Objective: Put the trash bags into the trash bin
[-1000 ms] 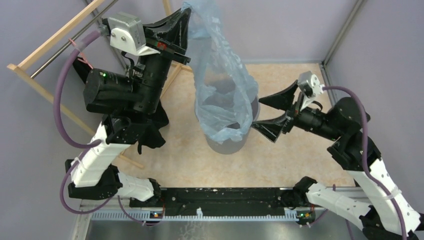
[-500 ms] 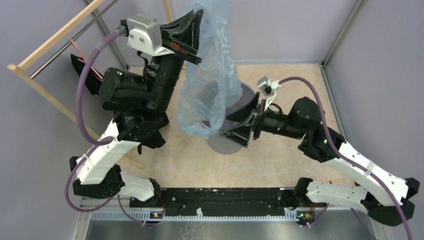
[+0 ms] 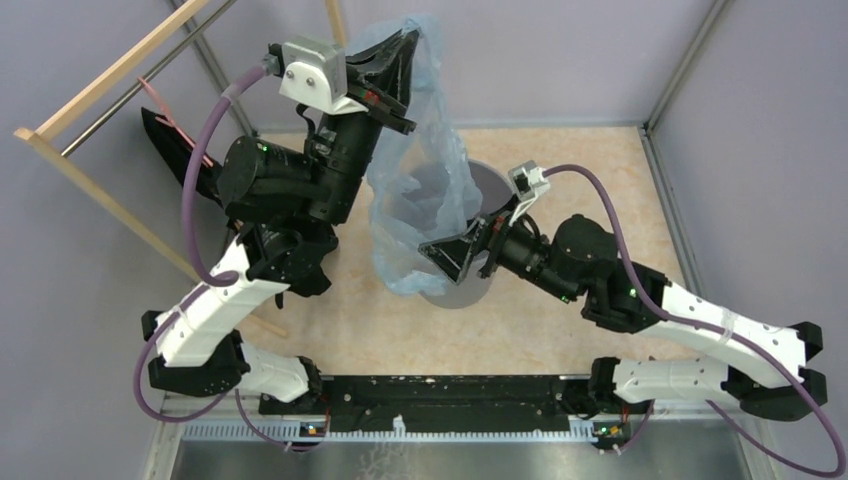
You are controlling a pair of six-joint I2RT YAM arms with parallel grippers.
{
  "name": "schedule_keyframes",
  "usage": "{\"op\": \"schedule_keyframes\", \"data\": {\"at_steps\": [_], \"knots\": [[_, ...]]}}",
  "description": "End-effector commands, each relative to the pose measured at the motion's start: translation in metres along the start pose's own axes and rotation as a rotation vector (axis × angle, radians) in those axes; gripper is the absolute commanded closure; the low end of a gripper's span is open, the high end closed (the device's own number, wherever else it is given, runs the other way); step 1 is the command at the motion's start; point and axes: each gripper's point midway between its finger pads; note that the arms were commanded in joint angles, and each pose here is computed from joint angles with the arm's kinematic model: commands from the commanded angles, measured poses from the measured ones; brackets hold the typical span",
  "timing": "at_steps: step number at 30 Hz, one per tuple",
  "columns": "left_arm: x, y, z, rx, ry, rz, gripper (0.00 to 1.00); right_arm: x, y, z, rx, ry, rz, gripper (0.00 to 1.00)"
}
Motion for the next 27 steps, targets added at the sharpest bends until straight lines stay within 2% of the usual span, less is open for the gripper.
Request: {"op": "schedule_keyframes", "data": {"at_steps": [1,2,5,7,10,13,16,19,23,27], "knots": [[-0.006,0.012,0.014,-0.062,-0.027,0.031,1.0,0.013,-0.002,0.037,0.034,-0.166,-0.081,0.1],[-0.007,0.012,0.013,-0.07,-0.023,0.026,1.0,0.016,0.003,0.04,0.02,-0.171,-0.066,0.21],[-0.013,0.012,0.016,-0.09,0.001,-0.004,1.0,0.014,0.016,0.054,-0.01,-0.188,-0.033,0.77],[-0.017,0.008,0.017,-0.106,0.025,-0.045,1.0,0.002,0.027,0.07,-0.039,-0.209,-0.007,0.99],[-0.03,-0.007,0.01,-0.132,0.088,-0.155,1.0,-0.022,0.036,0.092,-0.024,-0.239,0.004,1.0],[-0.045,-0.022,0.003,-0.167,0.156,-0.254,1.0,-0.038,0.032,0.096,0.006,-0.167,-0.019,1.0],[-0.055,-0.028,-0.012,-0.188,0.219,-0.278,1.0,-0.051,0.029,0.096,0.046,-0.117,0.03,1.0],[-0.058,-0.038,-0.03,-0.194,0.255,-0.291,1.0,-0.062,0.017,0.097,0.048,-0.121,0.002,1.0],[-0.059,-0.057,-0.054,-0.22,0.305,-0.322,1.0,-0.05,-0.013,0.089,-0.015,-0.11,-0.096,1.0],[-0.063,-0.054,-0.083,-0.18,0.36,-0.262,1.0,-0.02,-0.061,0.076,-0.037,-0.038,-0.17,1.0]]}}
Point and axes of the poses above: each gripper's point midway between its finger pads, its own x axis out along the fingers, its own y axis along the line the jaws close on, z = x × y, and after that the axes turned 9 degrees about x, right-handed
